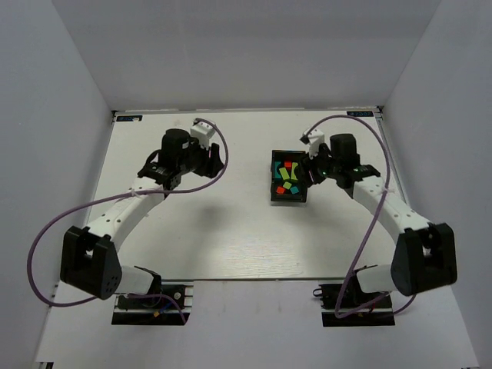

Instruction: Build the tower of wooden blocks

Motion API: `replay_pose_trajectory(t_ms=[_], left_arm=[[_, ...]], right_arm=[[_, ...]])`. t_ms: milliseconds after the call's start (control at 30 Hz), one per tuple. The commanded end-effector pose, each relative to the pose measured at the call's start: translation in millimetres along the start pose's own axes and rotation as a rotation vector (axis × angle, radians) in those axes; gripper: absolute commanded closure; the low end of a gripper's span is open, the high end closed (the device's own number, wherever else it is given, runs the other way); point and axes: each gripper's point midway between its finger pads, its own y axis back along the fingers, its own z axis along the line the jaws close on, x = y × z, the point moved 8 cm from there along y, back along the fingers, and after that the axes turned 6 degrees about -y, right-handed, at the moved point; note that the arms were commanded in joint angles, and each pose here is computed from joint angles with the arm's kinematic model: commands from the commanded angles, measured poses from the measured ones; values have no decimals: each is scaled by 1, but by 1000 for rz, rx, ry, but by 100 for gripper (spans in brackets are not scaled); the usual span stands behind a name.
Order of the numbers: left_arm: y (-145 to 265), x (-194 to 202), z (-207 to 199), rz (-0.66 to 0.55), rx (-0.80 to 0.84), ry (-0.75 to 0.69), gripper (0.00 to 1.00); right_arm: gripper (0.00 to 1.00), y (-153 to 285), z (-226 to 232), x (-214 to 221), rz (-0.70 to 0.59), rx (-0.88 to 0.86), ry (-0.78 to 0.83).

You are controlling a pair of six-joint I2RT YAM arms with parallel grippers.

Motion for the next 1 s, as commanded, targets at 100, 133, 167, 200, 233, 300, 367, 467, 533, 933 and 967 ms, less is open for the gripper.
replay_pose_trajectory(t_ms=[100,133,167,200,233,300,367,467,533,933,967], left_arm=[[-3,25,-2,145,-46,16,30],[-3,25,-4,144,-35,26,30],[-3,25,-5,143,-24,27,30],[-3,25,-6,141,-11,28,30],[-4,23,-6,133,-11,26,30],[-4,27,-6,141,-10,28,30],[-4,27,-6,141,-10,28,30],[-2,29,-7,141,-10,28,30],[0,30,-7,140,-11,28,30],[1,26,-14,119,34,21,73],[3,24,-14,110,33,19,75]], right_arm=[[30,-35,-24,-21,55,314,-45],[28,-36,-27,-20,60,364,-43],[28,-40,-24,-20,60,362,-37],[28,-41,-26,-19,62,389,-36],[28,-42,-26,-19,59,417,-35],[28,-48,-26,-20,61,441,-37],[31,-54,-28,-14,93,465,-58],[34,-67,-32,-5,142,474,-83],[36,-77,-33,2,179,457,-94],[94,-85,-35,13,226,438,-119],[100,-85,-35,11,220,442,-113]])
